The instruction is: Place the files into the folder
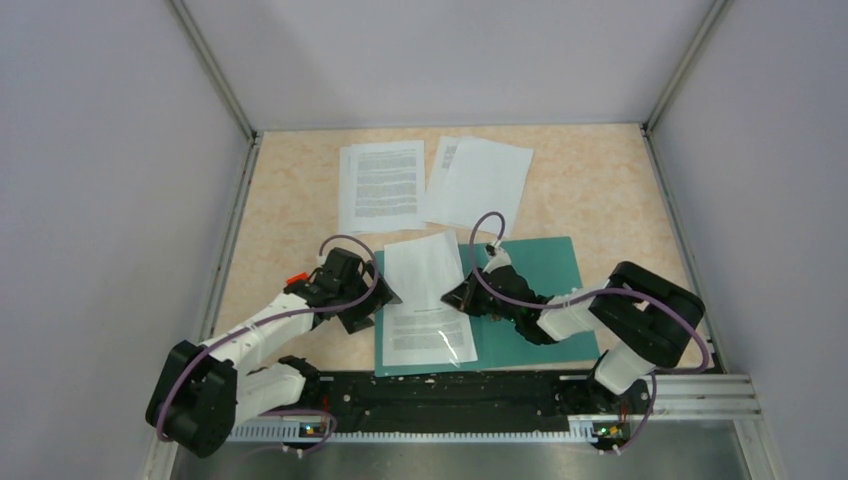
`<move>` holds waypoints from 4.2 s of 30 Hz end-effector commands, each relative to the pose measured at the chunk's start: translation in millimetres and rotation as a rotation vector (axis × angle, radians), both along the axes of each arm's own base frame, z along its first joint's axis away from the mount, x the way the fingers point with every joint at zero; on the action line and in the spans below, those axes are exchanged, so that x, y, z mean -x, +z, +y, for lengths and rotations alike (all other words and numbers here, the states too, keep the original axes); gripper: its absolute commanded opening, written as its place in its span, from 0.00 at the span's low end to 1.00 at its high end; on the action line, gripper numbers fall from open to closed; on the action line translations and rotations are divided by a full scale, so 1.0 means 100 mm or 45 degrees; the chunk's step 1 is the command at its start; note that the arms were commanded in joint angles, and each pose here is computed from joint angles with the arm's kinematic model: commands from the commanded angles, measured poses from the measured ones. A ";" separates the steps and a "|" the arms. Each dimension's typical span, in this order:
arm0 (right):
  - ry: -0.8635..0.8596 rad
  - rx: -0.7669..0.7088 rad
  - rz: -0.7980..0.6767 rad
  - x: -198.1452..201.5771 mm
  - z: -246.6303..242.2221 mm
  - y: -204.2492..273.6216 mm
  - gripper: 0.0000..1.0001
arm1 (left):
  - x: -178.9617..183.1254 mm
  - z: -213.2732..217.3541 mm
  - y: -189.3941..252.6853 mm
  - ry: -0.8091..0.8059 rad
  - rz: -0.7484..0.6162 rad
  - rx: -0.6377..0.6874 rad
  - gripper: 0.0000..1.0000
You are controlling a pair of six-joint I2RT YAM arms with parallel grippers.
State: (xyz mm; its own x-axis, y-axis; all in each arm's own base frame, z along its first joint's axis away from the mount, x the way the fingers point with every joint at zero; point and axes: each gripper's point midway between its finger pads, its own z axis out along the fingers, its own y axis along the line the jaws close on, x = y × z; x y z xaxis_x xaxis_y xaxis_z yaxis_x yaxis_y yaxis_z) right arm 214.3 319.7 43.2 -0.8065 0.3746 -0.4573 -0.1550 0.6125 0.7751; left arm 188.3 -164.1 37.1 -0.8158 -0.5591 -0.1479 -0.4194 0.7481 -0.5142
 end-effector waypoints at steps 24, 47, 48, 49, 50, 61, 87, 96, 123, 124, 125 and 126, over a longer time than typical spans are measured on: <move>-0.015 -0.066 -0.007 0.06 0.14 0.05 0.00 | 0.10 0.07 -0.15 -0.006 0.057 -0.057 0.93; 0.000 -0.083 0.024 0.08 0.24 0.02 0.00 | 0.11 0.06 -0.16 -0.007 0.055 -0.053 0.92; -0.004 -0.081 0.025 0.08 0.24 0.02 0.00 | 0.11 0.06 -0.16 -0.007 0.056 -0.053 0.92; -0.004 -0.081 0.028 0.09 0.24 0.02 0.00 | 0.11 0.06 -0.16 -0.008 0.056 -0.052 0.92; -0.003 -0.084 0.031 0.10 0.24 0.02 0.00 | 0.11 0.06 -0.16 -0.006 0.056 -0.053 0.92; 0.010 -0.067 0.047 0.15 0.25 -0.05 0.00 | 0.11 0.06 -0.16 -0.008 0.054 -0.051 0.92; -0.186 0.688 -0.014 -0.22 -0.87 0.36 0.68 | -0.44 0.02 0.47 -0.182 -0.234 -0.184 0.88; -0.210 0.855 0.055 -0.07 -1.18 0.15 0.50 | -0.55 -0.38 0.56 -0.317 -0.272 -0.067 0.72; -0.017 0.940 0.000 0.00 -0.50 0.21 0.27 | -0.41 0.04 0.34 -0.122 -0.219 -0.279 0.68; -0.034 0.941 -0.009 0.01 -0.56 0.26 0.31 | -0.40 0.07 0.31 -0.108 -0.218 -0.298 0.68; -0.046 0.953 -0.014 0.03 -0.62 0.29 0.33 | -0.39 0.09 0.29 -0.102 -0.220 -0.317 0.68; -0.058 0.963 -0.018 0.04 -0.68 0.31 0.35 | -0.38 0.11 0.26 -0.101 -0.218 -0.339 0.68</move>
State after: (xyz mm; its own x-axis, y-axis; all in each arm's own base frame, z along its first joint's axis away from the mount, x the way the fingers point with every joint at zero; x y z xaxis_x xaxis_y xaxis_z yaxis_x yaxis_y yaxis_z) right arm 205.2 255.6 34.7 -0.8391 -0.0633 -0.5404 -0.1407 0.9847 0.1030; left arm 229.1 -171.2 71.9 -0.8402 -0.3993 -0.3670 -0.2299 0.8751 -0.4257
